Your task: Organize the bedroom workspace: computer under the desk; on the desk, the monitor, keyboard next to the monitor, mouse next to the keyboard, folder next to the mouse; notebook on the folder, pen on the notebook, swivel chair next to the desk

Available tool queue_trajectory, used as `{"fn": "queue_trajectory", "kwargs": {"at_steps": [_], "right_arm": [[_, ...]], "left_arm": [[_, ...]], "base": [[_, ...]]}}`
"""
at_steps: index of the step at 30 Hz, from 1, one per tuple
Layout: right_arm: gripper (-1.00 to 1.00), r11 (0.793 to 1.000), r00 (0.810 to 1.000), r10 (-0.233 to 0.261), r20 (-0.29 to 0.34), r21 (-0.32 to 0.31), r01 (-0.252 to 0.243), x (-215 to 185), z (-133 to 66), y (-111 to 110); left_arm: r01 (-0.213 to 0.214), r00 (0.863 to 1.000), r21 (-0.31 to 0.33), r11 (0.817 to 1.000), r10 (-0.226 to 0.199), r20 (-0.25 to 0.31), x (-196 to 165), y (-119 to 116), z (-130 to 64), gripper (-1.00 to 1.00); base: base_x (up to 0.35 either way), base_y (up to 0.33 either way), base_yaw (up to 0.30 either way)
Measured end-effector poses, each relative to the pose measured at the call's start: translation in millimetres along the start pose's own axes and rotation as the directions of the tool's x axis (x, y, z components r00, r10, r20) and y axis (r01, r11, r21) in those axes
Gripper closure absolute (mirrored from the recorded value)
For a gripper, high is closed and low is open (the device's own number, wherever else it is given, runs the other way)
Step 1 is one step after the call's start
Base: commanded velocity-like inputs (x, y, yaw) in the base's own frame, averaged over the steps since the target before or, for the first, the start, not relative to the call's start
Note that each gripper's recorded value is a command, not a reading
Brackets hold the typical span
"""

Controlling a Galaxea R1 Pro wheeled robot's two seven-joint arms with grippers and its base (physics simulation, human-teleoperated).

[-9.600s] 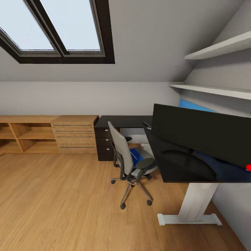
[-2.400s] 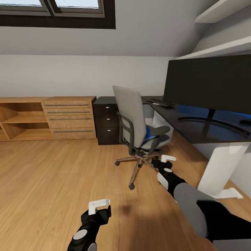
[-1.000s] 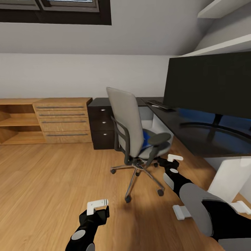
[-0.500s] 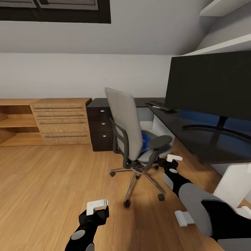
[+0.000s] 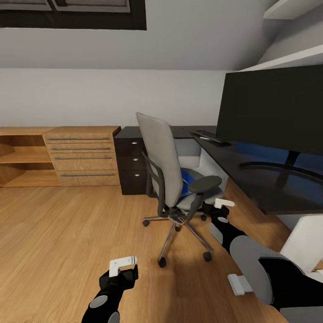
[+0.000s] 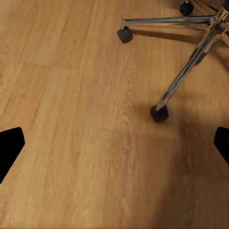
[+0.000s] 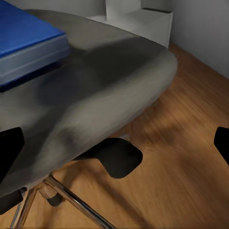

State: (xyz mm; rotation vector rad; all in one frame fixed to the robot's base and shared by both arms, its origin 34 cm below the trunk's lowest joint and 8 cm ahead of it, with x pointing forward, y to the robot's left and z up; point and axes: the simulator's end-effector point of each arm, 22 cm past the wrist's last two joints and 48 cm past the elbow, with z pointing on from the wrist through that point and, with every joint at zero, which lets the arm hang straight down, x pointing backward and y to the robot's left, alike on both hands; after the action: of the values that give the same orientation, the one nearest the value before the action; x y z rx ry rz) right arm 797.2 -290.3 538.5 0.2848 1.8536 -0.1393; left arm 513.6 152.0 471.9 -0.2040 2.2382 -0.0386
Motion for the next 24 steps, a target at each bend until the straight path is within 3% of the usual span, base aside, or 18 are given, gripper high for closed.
{"fn": "queue_trajectory", "kwargs": {"at_steps": [24], "right_arm": [[-1.00, 1.000, 1.000, 0.002, -0.005, -0.012, -0.002, 2.8, -2.1, 9.3]], "left_arm": [[0.002, 1.000, 0.000, 1.000, -0.002, 0.000, -0.1, 0.0, 0.1, -1.00]], "base": [[-0.039, 0.033, 0.271]]}}
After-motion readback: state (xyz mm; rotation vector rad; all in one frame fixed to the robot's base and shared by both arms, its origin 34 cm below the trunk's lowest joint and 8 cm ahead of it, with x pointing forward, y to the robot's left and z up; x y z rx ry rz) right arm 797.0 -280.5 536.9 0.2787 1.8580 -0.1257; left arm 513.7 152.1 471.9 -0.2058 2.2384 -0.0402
